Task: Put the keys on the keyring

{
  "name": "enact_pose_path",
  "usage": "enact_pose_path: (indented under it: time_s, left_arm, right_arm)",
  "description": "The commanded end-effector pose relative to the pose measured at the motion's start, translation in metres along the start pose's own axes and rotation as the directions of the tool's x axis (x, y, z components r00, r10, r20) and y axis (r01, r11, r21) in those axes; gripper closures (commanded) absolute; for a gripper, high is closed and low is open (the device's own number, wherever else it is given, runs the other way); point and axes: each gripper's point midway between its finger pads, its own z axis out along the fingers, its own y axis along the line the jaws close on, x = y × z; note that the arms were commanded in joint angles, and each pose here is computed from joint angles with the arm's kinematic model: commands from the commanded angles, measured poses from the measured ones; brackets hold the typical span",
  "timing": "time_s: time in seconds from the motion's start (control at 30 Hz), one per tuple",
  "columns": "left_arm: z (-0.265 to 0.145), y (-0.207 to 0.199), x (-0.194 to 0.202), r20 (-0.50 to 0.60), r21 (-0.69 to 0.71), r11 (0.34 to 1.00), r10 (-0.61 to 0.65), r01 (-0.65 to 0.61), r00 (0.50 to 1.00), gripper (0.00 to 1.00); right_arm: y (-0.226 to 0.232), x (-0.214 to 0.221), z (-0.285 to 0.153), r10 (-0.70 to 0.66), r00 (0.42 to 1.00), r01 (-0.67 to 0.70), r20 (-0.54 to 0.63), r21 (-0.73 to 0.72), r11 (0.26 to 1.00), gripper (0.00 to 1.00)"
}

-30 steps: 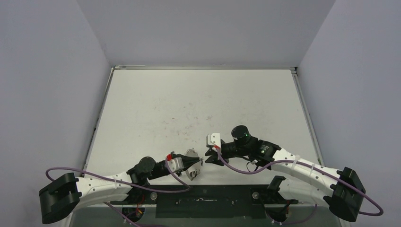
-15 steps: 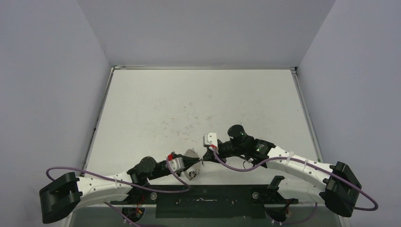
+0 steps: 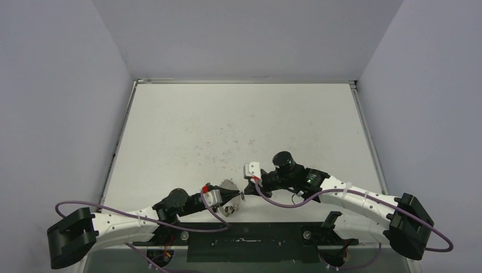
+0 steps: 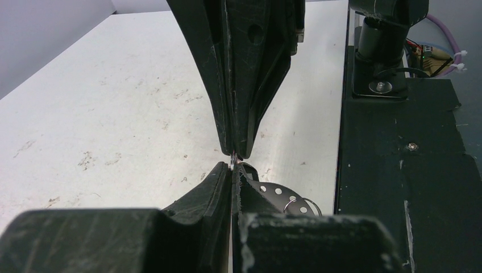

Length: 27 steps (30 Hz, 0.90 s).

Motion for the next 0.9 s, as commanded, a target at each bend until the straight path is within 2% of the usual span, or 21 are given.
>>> enact_pose_path:
  time_s: [0.0, 0.23, 0.43, 0.53, 0.67, 0.8, 0.87]
  left_arm:
    - [0.002, 0.003, -0.024, 0.087, -0.011, 1.000, 0.010, -0.009, 0.996, 1.00]
    - [0.003, 0.003, -0.026, 0.092, -0.012, 1.000, 0.011, -0.010, 0.996, 1.00]
    - [0.002, 0.003, -0.025, 0.090, -0.013, 1.000, 0.008, -0.006, 0.996, 1.00]
    - [0.002, 0.003, -0.024, 0.088, -0.014, 1.000, 0.006, -0.004, 0.996, 1.00]
    - [0.002, 0.003, -0.025, 0.088, -0.014, 1.000, 0.005, -0.004, 0.996, 1.00]
    - [0.002, 0.003, -0.024, 0.086, -0.013, 1.000, 0.007, -0.006, 0.996, 1.00]
    - [0.003, 0.003, -0.025, 0.087, -0.011, 1.000, 0.006, -0.005, 0.996, 1.00]
  right_arm:
    - [-0.005, 0.008, 0.005, -0.023, 1.000, 0.024, -0.016, 0.022, 0.999, 1.00]
    - [-0.008, 0.016, 0.011, -0.015, 1.000, 0.015, -0.028, 0.023, 1.000, 1.00]
    - [-0.010, 0.008, 0.019, -0.016, 1.000, 0.015, 0.015, 0.029, 0.999, 1.00]
    - [-0.012, 0.007, 0.014, -0.024, 0.999, 0.022, 0.024, 0.060, 0.998, 0.94]
    - [-0.012, -0.004, 0.001, -0.055, 0.996, 0.048, 0.066, 0.103, 0.994, 0.73]
    - [-0.009, -0.018, -0.007, -0.089, 0.987, 0.073, 0.135, 0.119, 0.990, 0.65]
    - [-0.007, -0.023, -0.008, -0.099, 0.982, 0.081, 0.161, 0.117, 0.990, 0.65]
